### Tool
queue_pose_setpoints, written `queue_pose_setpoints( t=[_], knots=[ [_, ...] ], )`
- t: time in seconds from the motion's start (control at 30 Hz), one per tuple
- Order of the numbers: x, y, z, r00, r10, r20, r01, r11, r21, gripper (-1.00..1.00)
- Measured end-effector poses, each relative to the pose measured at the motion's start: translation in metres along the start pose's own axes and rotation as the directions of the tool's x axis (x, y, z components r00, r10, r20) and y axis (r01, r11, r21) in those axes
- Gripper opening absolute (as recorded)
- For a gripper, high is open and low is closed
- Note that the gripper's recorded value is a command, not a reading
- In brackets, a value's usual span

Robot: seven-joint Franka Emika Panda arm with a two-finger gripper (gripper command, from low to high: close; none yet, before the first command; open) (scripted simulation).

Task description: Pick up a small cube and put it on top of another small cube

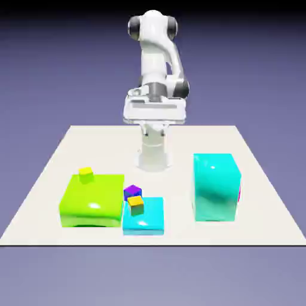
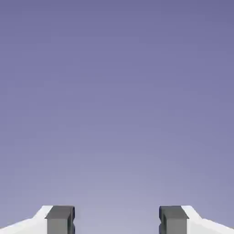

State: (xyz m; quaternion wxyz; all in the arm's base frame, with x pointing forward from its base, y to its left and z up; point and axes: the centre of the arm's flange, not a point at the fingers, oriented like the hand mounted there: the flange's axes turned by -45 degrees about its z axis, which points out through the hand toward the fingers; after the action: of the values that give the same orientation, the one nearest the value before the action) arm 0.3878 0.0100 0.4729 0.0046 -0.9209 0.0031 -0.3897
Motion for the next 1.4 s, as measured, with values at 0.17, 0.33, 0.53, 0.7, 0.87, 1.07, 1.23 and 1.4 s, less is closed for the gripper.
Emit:
queue_pose_setpoints(
  t=[0.17,0.33,0.53,0.7,0.87,1.07,1.23,1.4],
  knots=[
    [0.031,-0.031,-0.049,0.970,0.242,-0.010,-0.242,0.970,0.000,0.00],
    [0.046,-0.076,-0.096,0.894,0.448,-0.004,-0.448,0.894,0.005,0.00],
    [0.040,-0.148,-0.138,0.769,0.639,0.025,-0.639,0.769,-0.013,0.00],
    [0.016,-0.217,-0.152,0.652,0.756,0.052,-0.753,0.654,-0.069,0.00],
    [-0.024,-0.288,-0.139,0.530,0.846,0.058,-0.829,0.532,-0.174,0.00],
    [-0.090,-0.360,-0.086,0.381,0.925,0.001,-0.864,0.356,-0.355,0.00],
    [-0.157,-0.398,-0.015,0.265,0.956,-0.124,-0.837,0.164,-0.521,0.00],
    [-0.232,-0.407,0.072,0.175,0.930,-0.322,-0.755,-0.084,-0.651,0.00]
  ],
)
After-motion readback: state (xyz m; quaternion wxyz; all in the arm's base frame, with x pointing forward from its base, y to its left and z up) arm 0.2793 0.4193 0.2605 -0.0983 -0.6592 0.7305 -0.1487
